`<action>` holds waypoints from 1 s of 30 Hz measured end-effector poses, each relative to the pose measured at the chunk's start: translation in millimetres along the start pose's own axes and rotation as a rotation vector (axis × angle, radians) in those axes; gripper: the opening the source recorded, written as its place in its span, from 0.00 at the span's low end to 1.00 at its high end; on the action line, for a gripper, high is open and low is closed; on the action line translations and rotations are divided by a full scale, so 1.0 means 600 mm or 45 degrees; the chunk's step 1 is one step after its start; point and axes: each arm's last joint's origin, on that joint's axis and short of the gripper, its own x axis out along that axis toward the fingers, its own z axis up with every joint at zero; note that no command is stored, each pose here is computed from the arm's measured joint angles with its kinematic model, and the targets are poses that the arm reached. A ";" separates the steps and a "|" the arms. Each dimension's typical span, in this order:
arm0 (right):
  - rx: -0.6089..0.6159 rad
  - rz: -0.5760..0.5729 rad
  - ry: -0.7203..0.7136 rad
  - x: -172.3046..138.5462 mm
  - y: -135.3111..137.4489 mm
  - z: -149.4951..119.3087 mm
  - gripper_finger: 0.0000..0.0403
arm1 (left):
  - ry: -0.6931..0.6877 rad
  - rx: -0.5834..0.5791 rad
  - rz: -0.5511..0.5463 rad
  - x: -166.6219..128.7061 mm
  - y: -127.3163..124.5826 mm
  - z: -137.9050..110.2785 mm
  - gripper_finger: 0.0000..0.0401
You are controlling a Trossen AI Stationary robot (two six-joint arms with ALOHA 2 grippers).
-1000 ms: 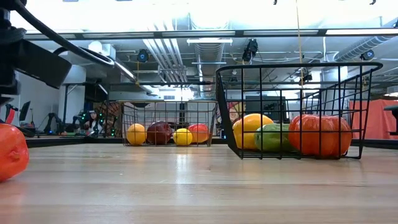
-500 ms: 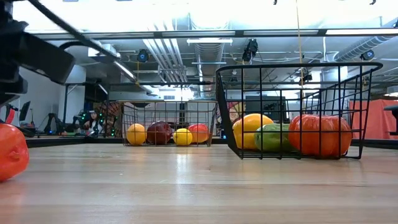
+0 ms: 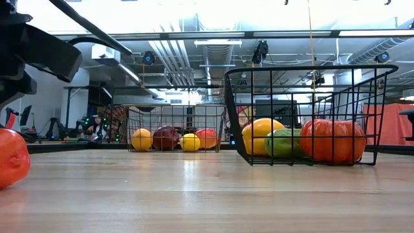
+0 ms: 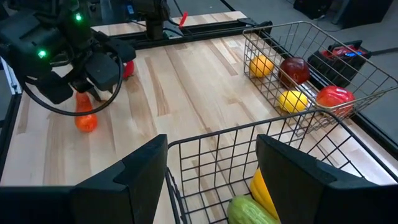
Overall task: Sort produce into baskets
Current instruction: Put the white garlic into the black wire basket
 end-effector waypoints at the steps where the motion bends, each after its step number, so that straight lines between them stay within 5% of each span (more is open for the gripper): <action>1: 0.000 0.000 0.000 0.000 0.000 0.000 0.59 | 0.000 0.007 0.000 0.000 0.000 0.000 0.25; 14: 0.004 0.002 -0.003 0.000 0.000 0.001 0.59 | -0.144 0.175 0.114 -0.077 -0.016 0.017 0.29; 30: 0.020 0.011 -0.018 0.008 0.003 -0.012 0.59 | -0.904 0.669 0.246 -0.219 -0.023 0.048 0.29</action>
